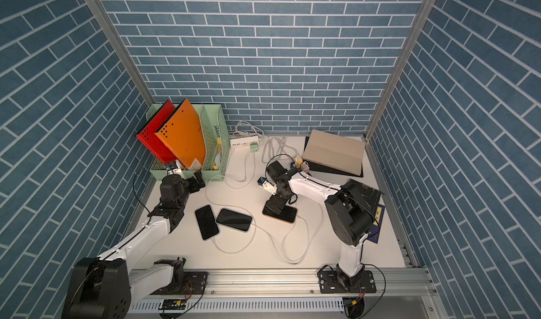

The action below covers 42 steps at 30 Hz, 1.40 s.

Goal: Unplug the charging cable from the phone
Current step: Pick up the phone at the center of the board.

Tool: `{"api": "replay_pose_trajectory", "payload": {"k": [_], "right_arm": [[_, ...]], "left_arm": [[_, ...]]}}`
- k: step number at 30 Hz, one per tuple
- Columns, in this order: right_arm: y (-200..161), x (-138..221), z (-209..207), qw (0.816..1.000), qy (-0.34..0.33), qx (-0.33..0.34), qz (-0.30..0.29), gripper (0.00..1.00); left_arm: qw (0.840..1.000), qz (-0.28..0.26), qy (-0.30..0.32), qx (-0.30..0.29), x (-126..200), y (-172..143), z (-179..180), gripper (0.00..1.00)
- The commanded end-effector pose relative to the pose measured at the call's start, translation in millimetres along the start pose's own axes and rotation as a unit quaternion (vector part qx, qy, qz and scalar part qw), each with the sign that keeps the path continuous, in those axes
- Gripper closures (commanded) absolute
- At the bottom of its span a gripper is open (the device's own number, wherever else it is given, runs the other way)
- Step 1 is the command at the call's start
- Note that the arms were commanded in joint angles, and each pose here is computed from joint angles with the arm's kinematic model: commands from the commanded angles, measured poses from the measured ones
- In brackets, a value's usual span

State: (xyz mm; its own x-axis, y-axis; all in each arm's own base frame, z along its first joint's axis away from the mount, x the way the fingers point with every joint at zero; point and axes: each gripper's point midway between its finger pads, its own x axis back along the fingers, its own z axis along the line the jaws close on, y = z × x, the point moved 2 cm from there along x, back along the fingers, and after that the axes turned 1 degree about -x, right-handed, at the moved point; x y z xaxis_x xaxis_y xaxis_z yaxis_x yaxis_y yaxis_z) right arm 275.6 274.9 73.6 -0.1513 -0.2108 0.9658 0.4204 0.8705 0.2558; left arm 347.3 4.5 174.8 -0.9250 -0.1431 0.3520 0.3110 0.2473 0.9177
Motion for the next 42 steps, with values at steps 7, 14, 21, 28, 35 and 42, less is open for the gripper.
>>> {"api": "replay_pose_trajectory", "payload": {"k": [7, 14, 21, 28, 35, 42], "right_arm": [[-5, -6, 18, 0.998, -0.002, 0.05, 0.032, 0.0], [-8, -13, 27, 0.997, -0.001, 0.063, 0.04, 0.01], [-10, -19, 36, 0.996, 0.005, 0.073, 0.046, 0.0], [-16, -27, 40, 0.996, 0.007, 0.076, 0.052, 0.01], [-20, -35, 47, 0.996, 0.023, 0.073, 0.053, 0.01], [-27, -42, 46, 0.995, 0.021, 0.069, 0.062, 0.01]], "left_arm": [[1.0, 0.008, 0.011, -0.003, 0, -3, 2, 0.0], [1.0, 0.011, 0.014, -0.004, -1, -5, 3, 0.0], [1.0, 0.015, 0.016, -0.005, -3, -6, 4, 0.0], [1.0, 0.017, 0.016, -0.005, -3, -7, 3, 0.0], [1.0, 0.017, 0.017, -0.005, -3, -6, 3, 0.0], [0.999, 0.031, 0.02, -0.009, -5, -12, 5, 0.0]]}}
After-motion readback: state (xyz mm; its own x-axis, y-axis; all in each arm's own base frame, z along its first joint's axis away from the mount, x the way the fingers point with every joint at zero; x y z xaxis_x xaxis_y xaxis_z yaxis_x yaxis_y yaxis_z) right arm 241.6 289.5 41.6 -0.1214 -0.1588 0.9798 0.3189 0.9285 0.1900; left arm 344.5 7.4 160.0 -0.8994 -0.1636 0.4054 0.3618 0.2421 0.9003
